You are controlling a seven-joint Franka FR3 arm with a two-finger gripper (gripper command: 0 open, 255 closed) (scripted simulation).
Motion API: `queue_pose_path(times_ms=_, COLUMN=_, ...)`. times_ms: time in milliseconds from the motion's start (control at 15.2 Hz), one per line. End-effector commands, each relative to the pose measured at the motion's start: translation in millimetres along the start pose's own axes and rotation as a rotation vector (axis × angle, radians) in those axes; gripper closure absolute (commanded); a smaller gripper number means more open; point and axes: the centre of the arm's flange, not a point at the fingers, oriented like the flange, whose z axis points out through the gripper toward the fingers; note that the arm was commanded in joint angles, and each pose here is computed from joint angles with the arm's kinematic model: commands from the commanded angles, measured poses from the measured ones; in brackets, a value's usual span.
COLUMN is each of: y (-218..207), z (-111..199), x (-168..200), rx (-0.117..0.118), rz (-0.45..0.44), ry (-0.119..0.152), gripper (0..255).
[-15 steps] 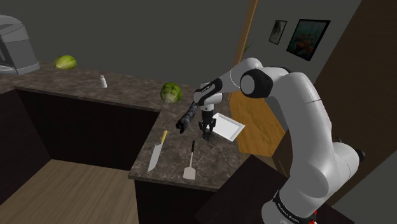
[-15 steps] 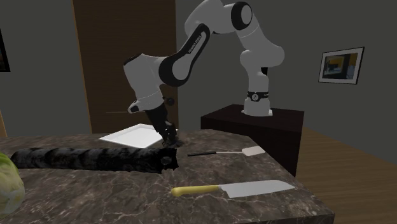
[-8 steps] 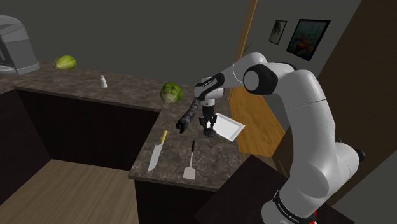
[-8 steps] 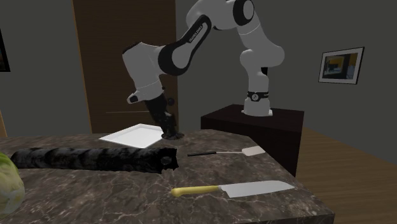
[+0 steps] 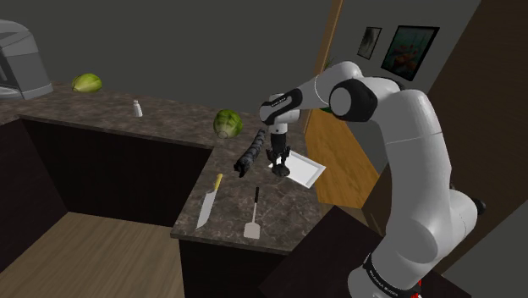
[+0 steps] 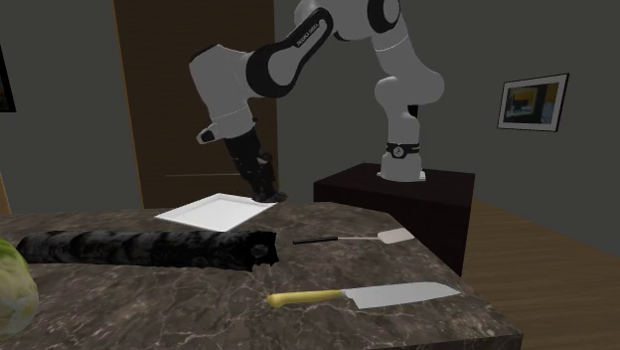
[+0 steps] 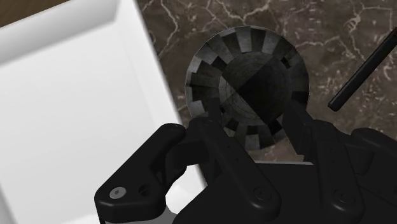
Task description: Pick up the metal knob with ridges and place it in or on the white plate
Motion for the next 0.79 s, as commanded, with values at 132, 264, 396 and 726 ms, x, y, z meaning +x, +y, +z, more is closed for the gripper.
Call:
queue_pose_path(times_ms=132, y=39, z=-11, x=6, rx=0.000, rz=0.000, ry=0.000, gripper=255)
queue_pose_path(times_ms=264, y=64, z=-16, x=11, rx=0.000, rz=0.000, ry=0.000, gripper=255)
queue_pose_path(times_ms=396, y=90, z=-21, x=16, rx=0.000, rz=0.000, ry=0.000, gripper=255)
queue_pose_path(times_ms=726, y=154, z=-32, x=28, rx=0.000, rz=0.000, ry=0.000, gripper=255)
